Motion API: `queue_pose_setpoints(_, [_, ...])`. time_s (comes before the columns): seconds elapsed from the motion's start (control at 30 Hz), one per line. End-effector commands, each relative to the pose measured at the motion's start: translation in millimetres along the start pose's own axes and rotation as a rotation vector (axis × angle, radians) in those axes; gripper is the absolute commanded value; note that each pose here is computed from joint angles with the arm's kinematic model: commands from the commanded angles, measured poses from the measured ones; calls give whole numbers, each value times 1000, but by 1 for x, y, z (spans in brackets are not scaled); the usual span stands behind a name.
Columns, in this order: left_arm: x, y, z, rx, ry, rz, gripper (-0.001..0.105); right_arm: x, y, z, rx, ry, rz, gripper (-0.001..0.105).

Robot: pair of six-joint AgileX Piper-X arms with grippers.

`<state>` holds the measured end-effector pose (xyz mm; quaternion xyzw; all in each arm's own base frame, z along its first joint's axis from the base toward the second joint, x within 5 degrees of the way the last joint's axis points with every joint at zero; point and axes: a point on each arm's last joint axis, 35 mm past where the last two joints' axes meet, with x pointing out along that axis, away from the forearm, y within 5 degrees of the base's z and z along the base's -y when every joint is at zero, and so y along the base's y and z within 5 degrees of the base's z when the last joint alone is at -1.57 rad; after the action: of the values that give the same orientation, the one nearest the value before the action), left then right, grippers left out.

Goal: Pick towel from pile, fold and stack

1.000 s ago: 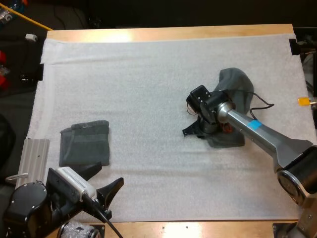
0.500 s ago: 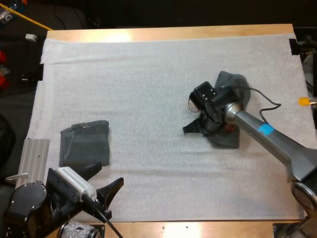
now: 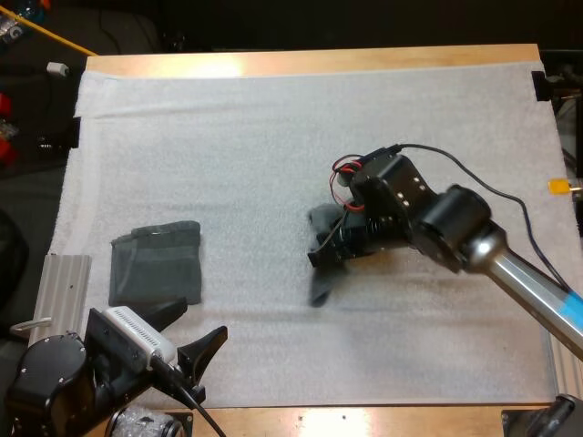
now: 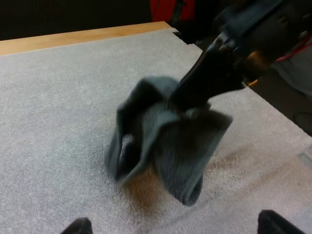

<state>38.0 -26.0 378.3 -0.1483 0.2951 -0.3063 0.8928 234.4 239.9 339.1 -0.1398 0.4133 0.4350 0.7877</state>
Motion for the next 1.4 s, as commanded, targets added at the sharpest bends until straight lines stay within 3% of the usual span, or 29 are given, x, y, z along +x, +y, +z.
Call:
queue_pose_setpoints(0.0, [0,-1,2,0,-2,-12,65,-5,-1,4,-20,-35,-47,5])
queue_pose_setpoints(0.17, [0,-1,2,-3,-2,-12,65,7,-11,-11,-4,29,-251,5])
queue_pose_setpoints(0.4, [0,-1,2,-3,-2,-12,65,30,-16,-49,39,171,-301,7])
queue_pose_setpoints(0.5, [0,-1,2,-3,-2,-12,65,27,-20,-56,25,237,-447,26])
queue_pose_setpoints(0.57, [0,-1,2,-3,-2,-12,65,17,-23,-57,6,248,-575,51])
queue_pose_setpoints(0.67, [0,-1,2,-3,-2,-12,65,6,-25,-57,-29,254,-707,74])
queue_pose_setpoints(0.9, [0,-1,2,0,-2,-12,65,-6,-22,-61,-33,268,-690,65])
queue_pose_setpoints(1.1, [0,-1,2,4,-2,-12,65,0,-16,-68,-10,294,-492,63])
queue_pose_setpoints(1.17, [0,-1,2,4,-2,-12,65,6,-20,-75,75,283,-530,63])
queue_pose_setpoints(1.27, [0,-1,1,3,1,-11,65,15,-30,-89,203,282,-494,63])
queue_pose_setpoints(1.37, [0,0,0,-2,9,-9,65,22,-43,-108,266,312,-514,63])
